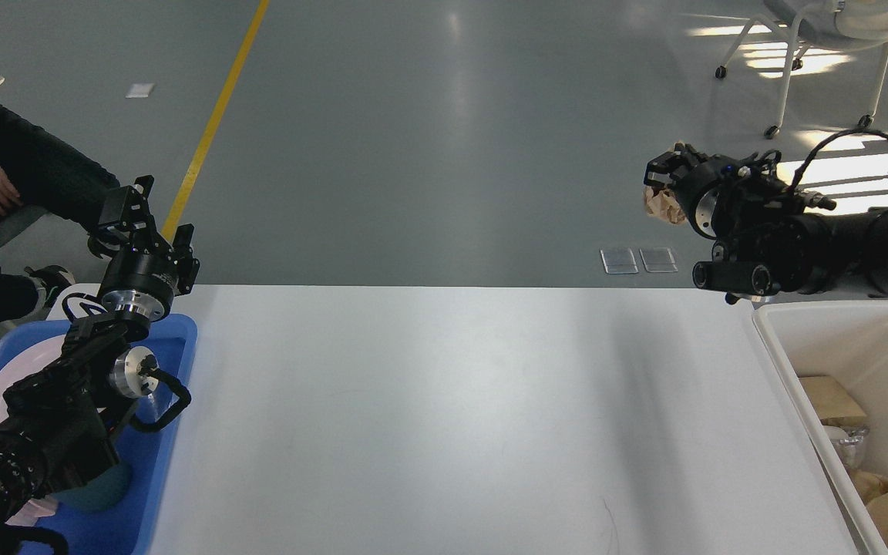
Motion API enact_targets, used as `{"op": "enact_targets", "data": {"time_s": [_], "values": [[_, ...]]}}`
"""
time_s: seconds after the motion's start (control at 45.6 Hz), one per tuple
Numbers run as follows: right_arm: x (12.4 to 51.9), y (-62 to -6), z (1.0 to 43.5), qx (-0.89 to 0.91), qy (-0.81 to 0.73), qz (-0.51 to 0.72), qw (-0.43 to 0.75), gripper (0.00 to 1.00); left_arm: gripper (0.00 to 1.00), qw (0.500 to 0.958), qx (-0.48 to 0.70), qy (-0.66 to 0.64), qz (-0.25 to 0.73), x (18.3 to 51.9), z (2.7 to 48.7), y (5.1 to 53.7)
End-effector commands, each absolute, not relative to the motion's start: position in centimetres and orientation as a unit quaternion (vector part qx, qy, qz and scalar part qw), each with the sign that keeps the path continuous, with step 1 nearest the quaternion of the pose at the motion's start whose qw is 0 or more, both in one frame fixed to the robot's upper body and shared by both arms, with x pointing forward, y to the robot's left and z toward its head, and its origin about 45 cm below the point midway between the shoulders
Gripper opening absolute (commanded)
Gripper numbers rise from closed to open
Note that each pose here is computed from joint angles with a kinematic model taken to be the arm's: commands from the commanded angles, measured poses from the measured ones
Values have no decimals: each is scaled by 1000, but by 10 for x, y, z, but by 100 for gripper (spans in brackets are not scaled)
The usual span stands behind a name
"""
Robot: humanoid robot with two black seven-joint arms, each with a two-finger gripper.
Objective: Tidy desktop
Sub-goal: 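Lift the crumpled paper and drop it into the white bin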
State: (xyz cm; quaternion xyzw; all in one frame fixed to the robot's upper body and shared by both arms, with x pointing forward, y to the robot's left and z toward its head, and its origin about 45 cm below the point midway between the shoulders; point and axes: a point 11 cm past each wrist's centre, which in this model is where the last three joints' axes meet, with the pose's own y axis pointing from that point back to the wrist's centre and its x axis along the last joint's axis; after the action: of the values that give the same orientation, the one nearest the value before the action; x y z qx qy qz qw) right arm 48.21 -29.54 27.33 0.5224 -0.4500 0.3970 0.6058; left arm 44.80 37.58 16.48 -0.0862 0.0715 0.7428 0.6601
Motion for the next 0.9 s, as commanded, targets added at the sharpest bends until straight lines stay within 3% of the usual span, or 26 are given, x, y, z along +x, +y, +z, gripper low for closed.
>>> {"op": "enact_targets", "data": {"time_s": [0.0, 0.241, 0.461, 0.746, 0.833, 0.877], "values": [[492, -306, 311, 506, -475, 404, 595, 7, 97, 660, -86, 72, 743, 448, 165, 376], [499, -323, 315, 485, -495, 403, 598, 7, 97, 660, -86, 72, 743, 448, 165, 376], [488, -406, 274, 422, -528, 369, 638, 8, 97, 660, -86, 72, 743, 448, 165, 376], [423, -515, 227, 360, -533, 299, 705, 8, 97, 660, -86, 72, 743, 448, 165, 376], [405, -530, 209, 356, -530, 279, 717, 11, 97, 660, -86, 72, 743, 448, 165, 376], [397, -536, 201, 353, -529, 271, 723, 19, 97, 660, -86, 72, 743, 448, 165, 376]]}}
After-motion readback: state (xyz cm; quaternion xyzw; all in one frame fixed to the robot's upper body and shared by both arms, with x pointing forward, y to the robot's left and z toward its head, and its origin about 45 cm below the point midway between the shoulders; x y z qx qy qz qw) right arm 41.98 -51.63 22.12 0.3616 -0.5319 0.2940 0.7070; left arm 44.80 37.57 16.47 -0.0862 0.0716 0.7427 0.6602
